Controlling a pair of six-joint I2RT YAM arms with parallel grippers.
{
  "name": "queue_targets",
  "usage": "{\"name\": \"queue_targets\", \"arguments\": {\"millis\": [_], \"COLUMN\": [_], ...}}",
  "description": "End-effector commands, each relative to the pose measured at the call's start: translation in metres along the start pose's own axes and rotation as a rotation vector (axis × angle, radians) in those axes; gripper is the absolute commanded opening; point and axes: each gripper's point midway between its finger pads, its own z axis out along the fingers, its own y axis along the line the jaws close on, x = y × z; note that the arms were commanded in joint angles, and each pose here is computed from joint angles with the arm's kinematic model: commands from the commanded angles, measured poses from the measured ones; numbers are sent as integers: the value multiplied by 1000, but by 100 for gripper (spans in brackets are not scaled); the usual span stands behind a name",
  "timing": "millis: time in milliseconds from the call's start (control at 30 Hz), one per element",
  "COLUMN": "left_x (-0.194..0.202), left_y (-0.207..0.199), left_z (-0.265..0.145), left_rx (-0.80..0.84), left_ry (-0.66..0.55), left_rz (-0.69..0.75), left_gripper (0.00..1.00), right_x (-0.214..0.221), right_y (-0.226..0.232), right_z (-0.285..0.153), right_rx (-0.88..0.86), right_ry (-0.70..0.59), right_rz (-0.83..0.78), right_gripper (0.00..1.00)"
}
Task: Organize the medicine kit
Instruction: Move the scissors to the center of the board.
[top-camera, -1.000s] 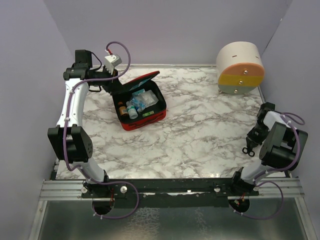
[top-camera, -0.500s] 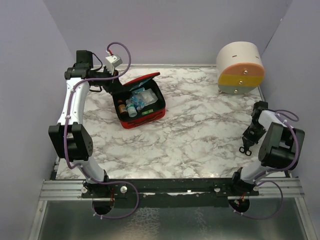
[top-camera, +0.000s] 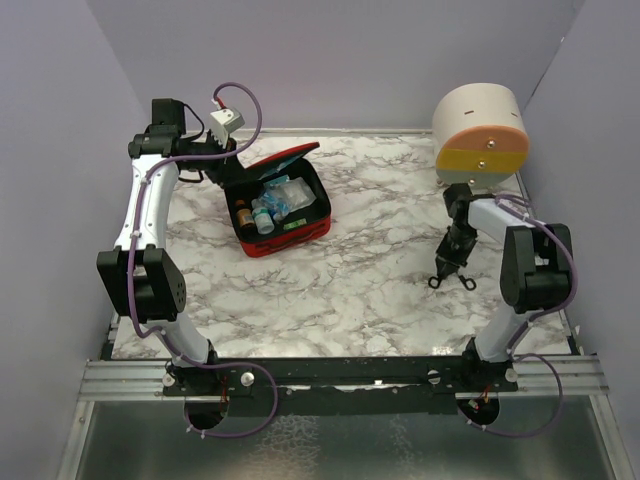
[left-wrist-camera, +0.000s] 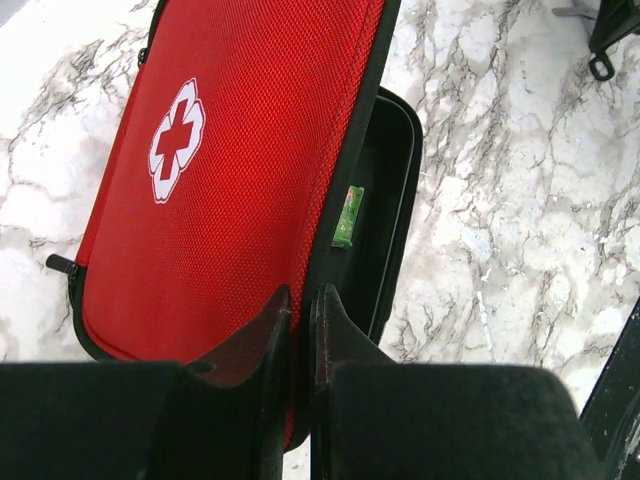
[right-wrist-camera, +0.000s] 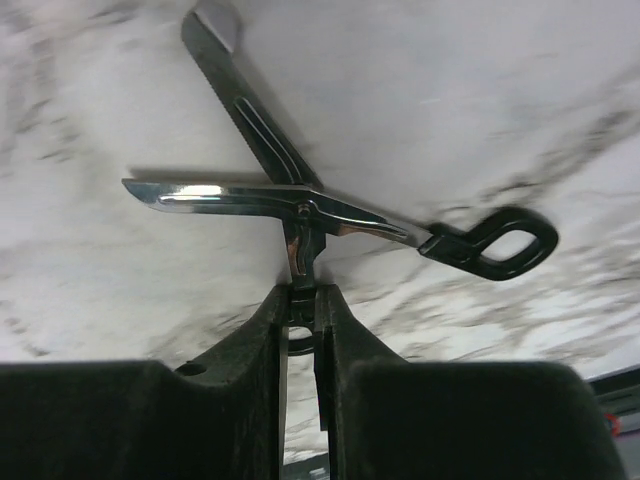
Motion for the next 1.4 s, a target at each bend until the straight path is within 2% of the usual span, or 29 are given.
{"name": "queue_targets", "arguments": {"millis": [0,233,333,567,700,767,867,1100,1367], "left_x": [3,-2,-3,-5,-6,-5,-5,-6,-7], "left_y": [13,12,12,11,11,10,8,6,5], "left_z": [-4,-5,-6,-6,-7,-8,-8,-9,-8], "left_rx": [-53,-56,-55,-53,-58,-58,-58,-51,-47], "left_ry": [23,15,13,8,7,7,7,2,-1], "left_rz": [-4,-6,-8,-11,-11,-10,-10,-8,-12], "left_gripper": [0,0,0,0,0,0,0,0,0], "right_x": [18,18,8,-13,-27,-33,-42,-53,-45], "right_y": [64,94,94,94,95,93,91,77,73], "right_z": [35,26,14,-27,-51,-56,-59,-40,-23], "right_rx": [-117,-124,-125,-142,-140,-119,-117,-67,-92], "right_ry": [57,25,-25,-110,-161,-179,-195,-161,-126], "right_rz": [17,-46,-75,-168,-229,-262,-314,-553,-559], "right_gripper": [1,2,12,26,48,54,54,54,55]}}
